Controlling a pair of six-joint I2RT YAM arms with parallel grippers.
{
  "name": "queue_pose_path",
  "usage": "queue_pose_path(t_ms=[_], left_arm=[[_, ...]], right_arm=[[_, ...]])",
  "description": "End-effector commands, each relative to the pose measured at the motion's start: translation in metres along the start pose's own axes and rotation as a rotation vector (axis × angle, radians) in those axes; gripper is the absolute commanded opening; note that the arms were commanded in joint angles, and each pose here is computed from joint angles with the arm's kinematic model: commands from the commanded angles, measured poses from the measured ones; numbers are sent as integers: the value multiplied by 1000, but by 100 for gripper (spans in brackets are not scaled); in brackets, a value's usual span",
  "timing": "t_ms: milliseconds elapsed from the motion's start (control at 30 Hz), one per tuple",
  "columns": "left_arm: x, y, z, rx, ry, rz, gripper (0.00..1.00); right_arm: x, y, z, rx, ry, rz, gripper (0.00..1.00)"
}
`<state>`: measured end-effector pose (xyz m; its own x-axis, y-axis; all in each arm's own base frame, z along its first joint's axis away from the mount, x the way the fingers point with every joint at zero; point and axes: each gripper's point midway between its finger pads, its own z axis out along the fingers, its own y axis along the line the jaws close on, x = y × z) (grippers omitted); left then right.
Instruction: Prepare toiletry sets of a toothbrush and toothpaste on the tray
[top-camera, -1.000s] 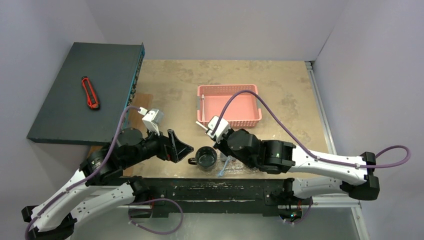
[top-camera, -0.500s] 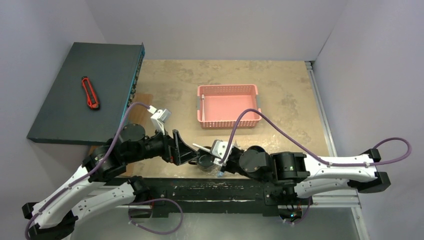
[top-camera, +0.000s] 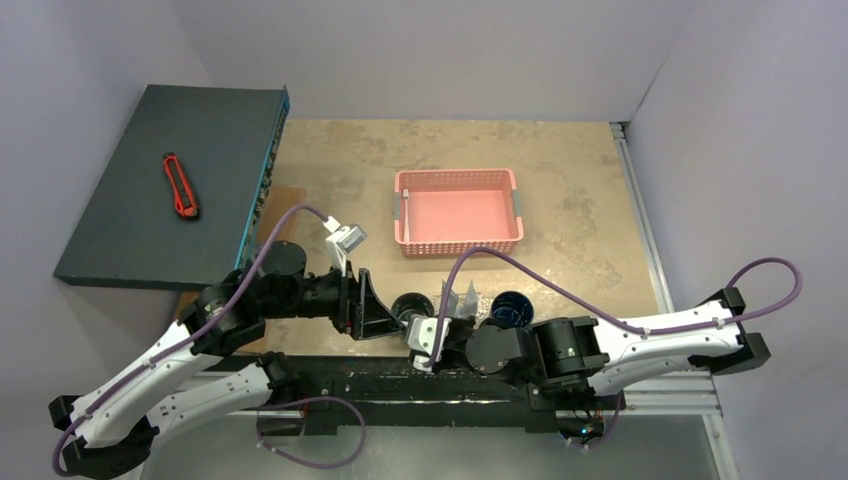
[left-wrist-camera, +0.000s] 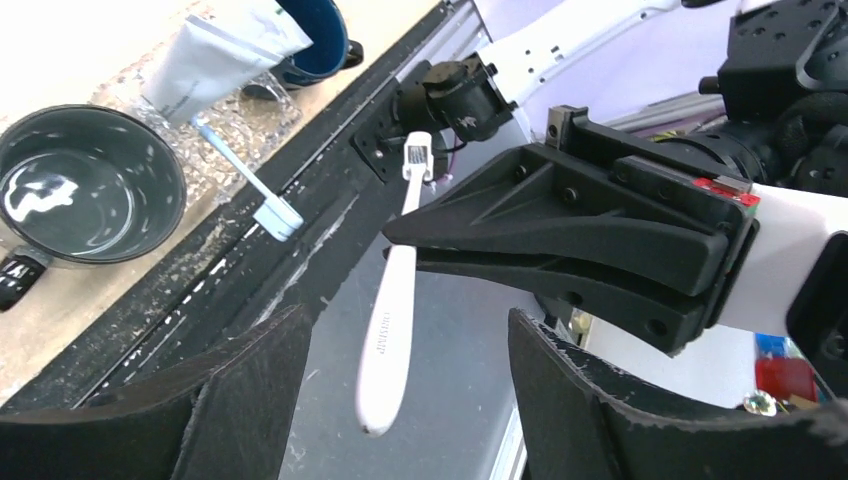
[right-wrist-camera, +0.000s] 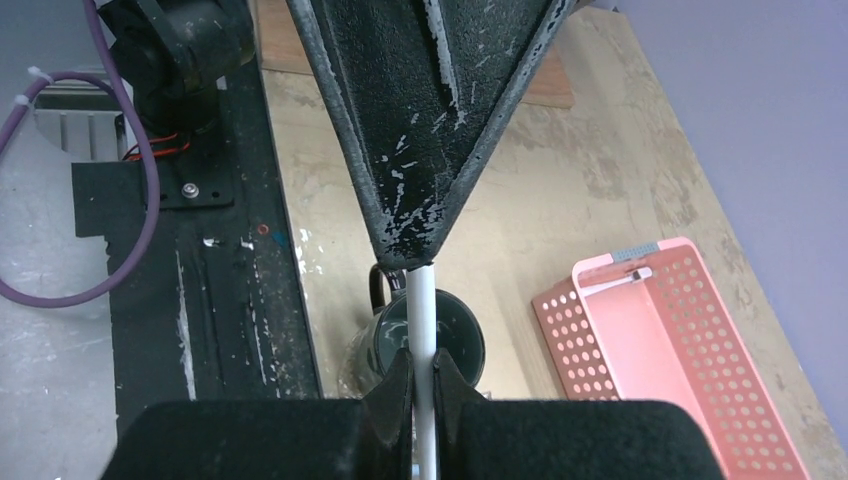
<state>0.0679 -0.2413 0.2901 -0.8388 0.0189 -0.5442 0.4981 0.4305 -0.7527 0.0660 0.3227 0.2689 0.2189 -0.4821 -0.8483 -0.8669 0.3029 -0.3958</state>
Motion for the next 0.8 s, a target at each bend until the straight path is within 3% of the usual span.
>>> queue_pose_path(t_ms=[0, 267, 767], left_arm=[[-1, -24, -9, 102, 21, 44, 69], [15, -28, -17, 140, 102, 94, 60], [41, -17, -16, 160, 217, 112, 56]], right_arm=[[-12, -4, -1, 31, -30, -22, 0], [-16, 1, -4, 3, -53, -101, 0], [-38, 14, -6, -88, -68, -351, 0]])
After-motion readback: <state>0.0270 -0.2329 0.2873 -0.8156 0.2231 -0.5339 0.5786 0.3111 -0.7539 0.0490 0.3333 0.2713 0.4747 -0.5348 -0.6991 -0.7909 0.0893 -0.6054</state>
